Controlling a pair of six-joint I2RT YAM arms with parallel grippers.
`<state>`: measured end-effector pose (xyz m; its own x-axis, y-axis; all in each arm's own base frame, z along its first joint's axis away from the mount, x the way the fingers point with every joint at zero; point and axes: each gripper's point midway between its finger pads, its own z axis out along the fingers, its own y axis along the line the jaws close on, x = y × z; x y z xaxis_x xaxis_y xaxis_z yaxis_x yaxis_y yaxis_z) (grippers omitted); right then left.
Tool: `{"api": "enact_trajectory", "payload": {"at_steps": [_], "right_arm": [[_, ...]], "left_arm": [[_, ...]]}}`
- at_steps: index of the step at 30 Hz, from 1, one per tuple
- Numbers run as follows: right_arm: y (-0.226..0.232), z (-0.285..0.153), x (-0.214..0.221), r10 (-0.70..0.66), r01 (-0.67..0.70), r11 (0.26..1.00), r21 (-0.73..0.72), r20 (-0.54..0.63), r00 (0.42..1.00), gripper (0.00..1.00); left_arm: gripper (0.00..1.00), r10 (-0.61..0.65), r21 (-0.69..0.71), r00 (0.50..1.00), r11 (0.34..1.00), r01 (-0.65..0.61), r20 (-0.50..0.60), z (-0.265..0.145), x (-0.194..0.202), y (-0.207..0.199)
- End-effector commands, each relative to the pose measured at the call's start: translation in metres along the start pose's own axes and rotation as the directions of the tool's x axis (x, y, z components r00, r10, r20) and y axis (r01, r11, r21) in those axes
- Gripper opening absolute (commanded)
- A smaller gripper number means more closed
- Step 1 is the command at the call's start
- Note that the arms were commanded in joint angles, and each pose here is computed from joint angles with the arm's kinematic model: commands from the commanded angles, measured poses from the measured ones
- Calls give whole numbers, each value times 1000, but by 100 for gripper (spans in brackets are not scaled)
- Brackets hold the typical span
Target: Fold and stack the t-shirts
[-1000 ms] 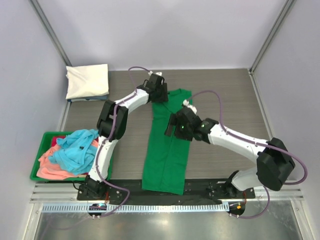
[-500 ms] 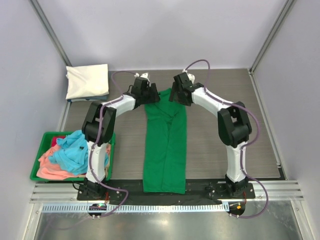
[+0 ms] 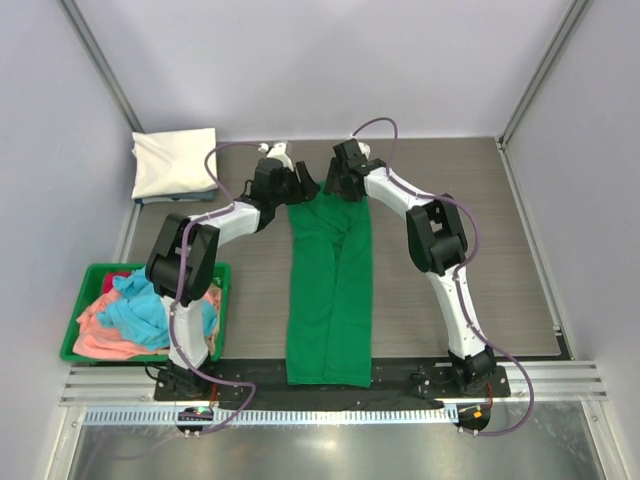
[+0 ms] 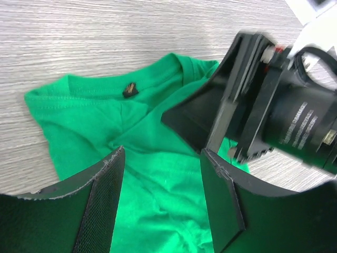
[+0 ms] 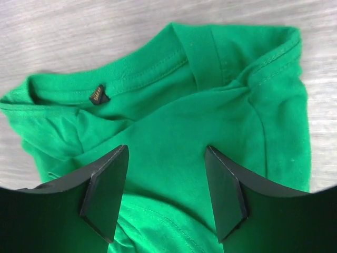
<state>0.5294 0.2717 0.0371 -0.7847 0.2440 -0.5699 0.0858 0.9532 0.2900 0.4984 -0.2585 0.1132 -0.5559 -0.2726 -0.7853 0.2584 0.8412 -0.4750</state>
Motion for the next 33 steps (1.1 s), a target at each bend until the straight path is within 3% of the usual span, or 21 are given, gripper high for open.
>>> {"api": "enact_trajectory", "payload": {"at_steps": [1,5,8,11,17,20,24,29,30,31,32,33], "right_arm": [[-42,30,1,105,-103,991,89,-20,994,65],[-72,52,-26,234,-237,963,128,42,971,62],[-64,71,-59,303,-309,949,60,97,948,62],[-64,93,-63,360,-362,932,11,91,929,61],[-31,98,-105,344,-305,922,-238,140,929,68],[-8,79,-127,287,-212,910,-356,173,942,74],[26,16,-173,260,-110,869,-482,258,930,79],[32,-71,-204,243,-49,862,-504,326,914,83],[17,-65,-183,236,-80,882,-464,287,928,83],[18,-115,-200,250,-64,877,-477,338,907,83],[6,-123,-194,263,-93,893,-441,343,902,83],[-18,-109,-155,261,-145,913,-381,274,926,83]], "left_arm": [[61,17,35,994,999,-21,109,-13,-34,-13],[61,13,39,994,999,-17,109,-12,-35,-12],[61,12,41,995,999,-16,101,-10,-33,-12],[61,16,37,995,999,-20,100,-10,-32,-11],[61,25,29,996,999,-28,87,-6,-30,-9],[60,23,31,997,999,-26,79,-8,-26,-8],[61,-1,85,995,996,-7,96,-14,-26,-17],[60,-86,118,993,990,76,80,-27,-14,-25],[60,-103,127,993,987,95,58,-31,-9,-27],[61,-108,153,992,983,97,64,-42,-14,-37],[62,-130,143,991,982,123,39,-49,-2,-34],[63,-132,123,991,984,127,33,-62,-3,-39]]}}
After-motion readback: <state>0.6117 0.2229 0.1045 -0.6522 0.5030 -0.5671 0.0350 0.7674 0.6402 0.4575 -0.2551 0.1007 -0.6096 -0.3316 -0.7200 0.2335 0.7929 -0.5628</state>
